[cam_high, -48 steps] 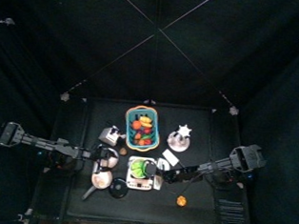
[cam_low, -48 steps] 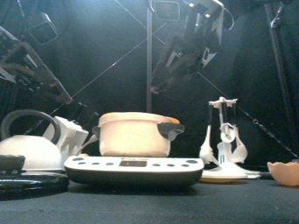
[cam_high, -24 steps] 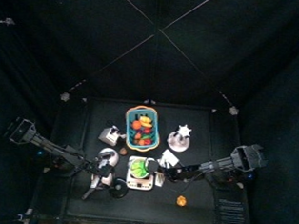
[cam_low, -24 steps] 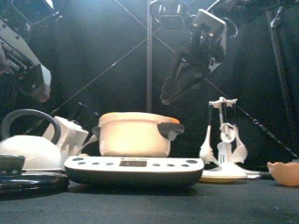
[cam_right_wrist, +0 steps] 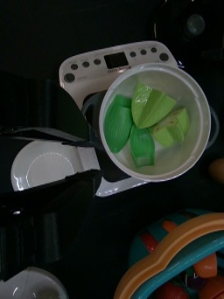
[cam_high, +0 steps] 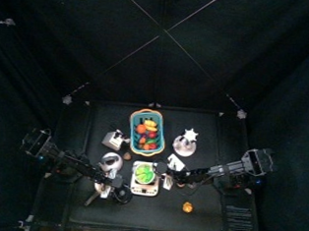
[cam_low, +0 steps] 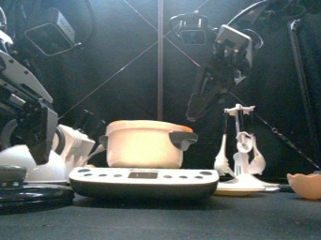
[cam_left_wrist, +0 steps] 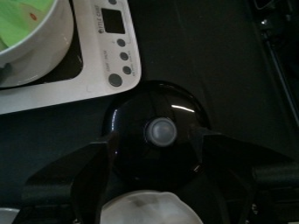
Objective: Grab pot lid
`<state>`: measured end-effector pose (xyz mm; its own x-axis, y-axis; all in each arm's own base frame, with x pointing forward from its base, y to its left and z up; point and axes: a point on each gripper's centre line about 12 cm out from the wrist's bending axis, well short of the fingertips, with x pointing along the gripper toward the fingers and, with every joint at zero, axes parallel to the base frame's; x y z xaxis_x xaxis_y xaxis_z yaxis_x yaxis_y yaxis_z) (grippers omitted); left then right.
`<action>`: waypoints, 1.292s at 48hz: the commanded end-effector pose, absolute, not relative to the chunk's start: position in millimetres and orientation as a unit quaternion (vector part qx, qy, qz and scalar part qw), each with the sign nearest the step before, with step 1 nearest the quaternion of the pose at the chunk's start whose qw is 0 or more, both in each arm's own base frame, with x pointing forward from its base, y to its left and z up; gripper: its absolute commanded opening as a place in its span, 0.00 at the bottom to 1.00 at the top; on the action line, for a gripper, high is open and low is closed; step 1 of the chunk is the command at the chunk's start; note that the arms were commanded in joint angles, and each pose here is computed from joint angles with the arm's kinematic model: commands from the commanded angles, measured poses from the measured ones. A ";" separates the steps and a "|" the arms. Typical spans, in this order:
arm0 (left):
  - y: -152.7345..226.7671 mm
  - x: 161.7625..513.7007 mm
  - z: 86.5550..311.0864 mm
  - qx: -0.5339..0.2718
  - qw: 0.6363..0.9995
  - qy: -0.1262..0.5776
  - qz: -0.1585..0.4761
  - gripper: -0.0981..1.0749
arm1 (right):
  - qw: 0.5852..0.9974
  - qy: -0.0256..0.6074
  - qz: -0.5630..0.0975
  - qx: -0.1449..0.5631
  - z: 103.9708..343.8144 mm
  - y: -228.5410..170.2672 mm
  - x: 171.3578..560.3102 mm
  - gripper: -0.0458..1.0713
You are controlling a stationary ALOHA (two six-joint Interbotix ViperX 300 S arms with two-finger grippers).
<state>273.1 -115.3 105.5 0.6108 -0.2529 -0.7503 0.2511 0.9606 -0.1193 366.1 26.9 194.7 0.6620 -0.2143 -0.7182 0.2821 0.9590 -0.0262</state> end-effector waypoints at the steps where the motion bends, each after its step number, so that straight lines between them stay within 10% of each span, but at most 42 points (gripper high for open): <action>1: -123.0 282.1 110.1 -0.006 0.902 0.407 -0.145 0.91 | 0.918 0.369 -0.134 0.051 209.7 25.6 366.3 0.66; 37: -123.3 277.3 99.7 -0.005 0.885 0.445 -0.139 0.69 | 0.917 0.373 -0.135 0.053 206.8 25.5 364.9 0.66; 62: -125.4 272.3 140.2 -0.008 0.898 0.410 -0.158 0.69 | 0.916 0.373 -0.138 0.054 206.3 22.7 364.7 0.66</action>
<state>269.9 -122.8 130.9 0.5921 -0.2769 -0.7568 0.2658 0.9537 -0.1410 364.8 24.8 191.8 0.6541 -0.2156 -0.7250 0.2902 0.9567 -0.0226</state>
